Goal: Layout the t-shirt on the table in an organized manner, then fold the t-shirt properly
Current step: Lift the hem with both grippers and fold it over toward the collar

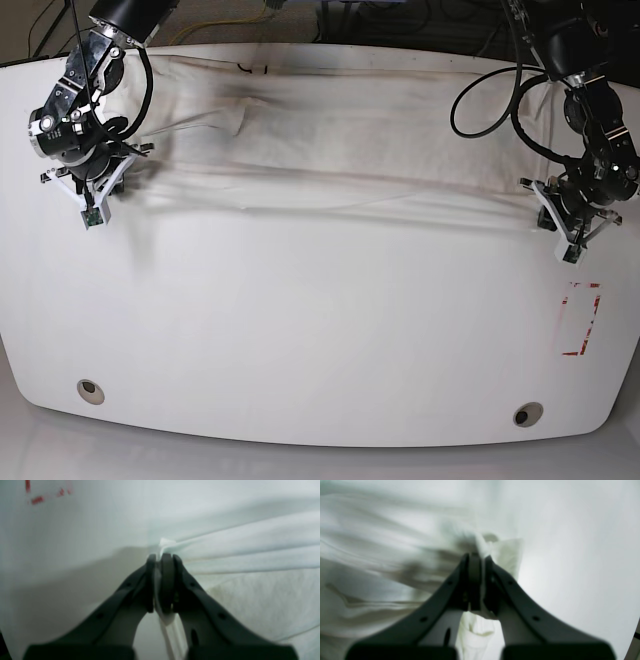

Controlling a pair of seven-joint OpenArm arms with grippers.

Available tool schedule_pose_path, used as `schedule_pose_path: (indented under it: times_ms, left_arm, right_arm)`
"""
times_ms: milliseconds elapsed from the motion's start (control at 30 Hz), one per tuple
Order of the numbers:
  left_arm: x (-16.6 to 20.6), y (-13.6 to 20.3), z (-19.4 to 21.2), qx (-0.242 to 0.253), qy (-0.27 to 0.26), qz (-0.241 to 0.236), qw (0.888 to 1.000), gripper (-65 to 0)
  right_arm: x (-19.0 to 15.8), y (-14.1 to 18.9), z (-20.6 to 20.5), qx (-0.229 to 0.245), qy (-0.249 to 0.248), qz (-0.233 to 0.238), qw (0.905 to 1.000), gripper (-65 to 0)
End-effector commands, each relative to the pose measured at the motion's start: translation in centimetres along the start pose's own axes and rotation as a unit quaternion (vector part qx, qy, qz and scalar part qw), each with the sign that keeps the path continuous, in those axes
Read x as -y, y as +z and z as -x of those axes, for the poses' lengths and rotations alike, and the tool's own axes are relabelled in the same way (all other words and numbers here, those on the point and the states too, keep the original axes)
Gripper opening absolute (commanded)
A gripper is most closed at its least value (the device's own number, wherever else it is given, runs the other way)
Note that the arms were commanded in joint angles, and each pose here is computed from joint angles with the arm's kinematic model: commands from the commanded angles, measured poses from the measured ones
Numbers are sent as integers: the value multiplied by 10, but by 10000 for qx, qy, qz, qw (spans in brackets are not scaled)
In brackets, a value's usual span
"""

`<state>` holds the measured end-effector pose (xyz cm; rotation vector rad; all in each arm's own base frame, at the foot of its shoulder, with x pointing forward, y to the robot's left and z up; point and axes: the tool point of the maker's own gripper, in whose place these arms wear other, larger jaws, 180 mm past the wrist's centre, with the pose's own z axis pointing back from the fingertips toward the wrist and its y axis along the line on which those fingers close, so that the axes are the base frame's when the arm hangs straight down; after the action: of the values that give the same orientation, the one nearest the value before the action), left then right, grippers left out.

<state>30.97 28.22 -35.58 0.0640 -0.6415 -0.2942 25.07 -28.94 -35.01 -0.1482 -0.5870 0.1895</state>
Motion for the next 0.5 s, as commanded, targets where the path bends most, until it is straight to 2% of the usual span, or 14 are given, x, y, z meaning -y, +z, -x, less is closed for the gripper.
schedule_pose_path:
  times_ms: [0, 200, 267, 367, 467]
  left_arm:
    - [-15, 9, -3, 42, -97, -229, 9997, -638]
    - [-13, 9, 14, -158, -141, -199, 9996, -622]
    - [-12, 9, 18, -204, -145, -191, 9995, -590]
    - [-11, 9, 24, -261, -152, -181, 9994, -522]
    - [-9, 9, 29, -325, -154, -167, 9992, -443]
  right_arm:
    - [12, 6, -1, -11, 62, 226, 9997, -650]
    - [6, 4, 10, -126, 24, 144, 9998, -644]
    - [5, 4, 12, -152, 18, 133, 9998, -617]
    - [5, 4, 14, -167, 3, 133, 9998, -523]
    - [5, 4, 15, -189, 10, 148, 9997, -379]
